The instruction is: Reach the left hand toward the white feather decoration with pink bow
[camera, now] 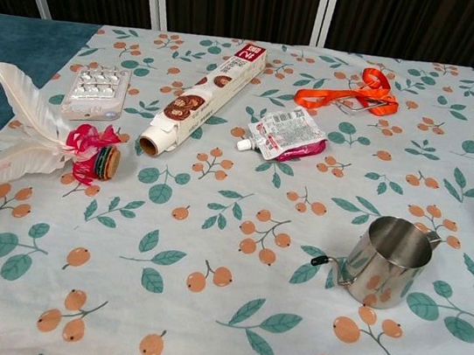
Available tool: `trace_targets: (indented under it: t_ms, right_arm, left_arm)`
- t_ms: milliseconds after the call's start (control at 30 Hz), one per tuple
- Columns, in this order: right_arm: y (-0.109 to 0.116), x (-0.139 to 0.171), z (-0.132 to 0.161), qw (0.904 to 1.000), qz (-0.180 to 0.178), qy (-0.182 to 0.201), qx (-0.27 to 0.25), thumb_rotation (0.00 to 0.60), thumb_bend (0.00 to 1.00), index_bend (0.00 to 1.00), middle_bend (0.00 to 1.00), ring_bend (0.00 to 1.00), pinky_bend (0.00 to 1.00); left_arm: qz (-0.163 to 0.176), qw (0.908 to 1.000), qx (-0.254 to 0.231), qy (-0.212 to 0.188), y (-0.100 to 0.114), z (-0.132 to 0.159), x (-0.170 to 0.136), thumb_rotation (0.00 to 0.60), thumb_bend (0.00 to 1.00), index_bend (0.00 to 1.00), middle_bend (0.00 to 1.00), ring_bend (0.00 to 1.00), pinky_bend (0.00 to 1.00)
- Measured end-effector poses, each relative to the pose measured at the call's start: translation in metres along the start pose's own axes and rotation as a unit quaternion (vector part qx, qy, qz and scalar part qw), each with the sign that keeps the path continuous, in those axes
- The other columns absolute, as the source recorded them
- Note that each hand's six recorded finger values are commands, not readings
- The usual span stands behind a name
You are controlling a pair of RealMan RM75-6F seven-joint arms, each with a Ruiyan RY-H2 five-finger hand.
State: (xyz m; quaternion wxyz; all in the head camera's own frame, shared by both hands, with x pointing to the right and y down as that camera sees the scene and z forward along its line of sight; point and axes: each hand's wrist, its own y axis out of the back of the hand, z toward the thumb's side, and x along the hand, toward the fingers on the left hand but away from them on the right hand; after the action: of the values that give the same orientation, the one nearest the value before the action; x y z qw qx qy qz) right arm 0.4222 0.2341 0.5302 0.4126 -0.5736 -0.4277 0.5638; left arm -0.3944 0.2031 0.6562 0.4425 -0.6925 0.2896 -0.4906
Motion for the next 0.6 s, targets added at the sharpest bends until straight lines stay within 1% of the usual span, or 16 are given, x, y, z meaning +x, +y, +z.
trace_targets:
  t_ms: [600]
  right_arm:
    - [-0.0002,0.0,-0.0002,1.0,0.0,0.0,0.001,0.6,0.13,0.08,0.05,0.1,0.16]
  left_arm:
    - [0.001,1.0,0.002,0.0,0.0015,0.0001,-0.0007,0.6,0.48,0.61,0.24,0.0,0.01]
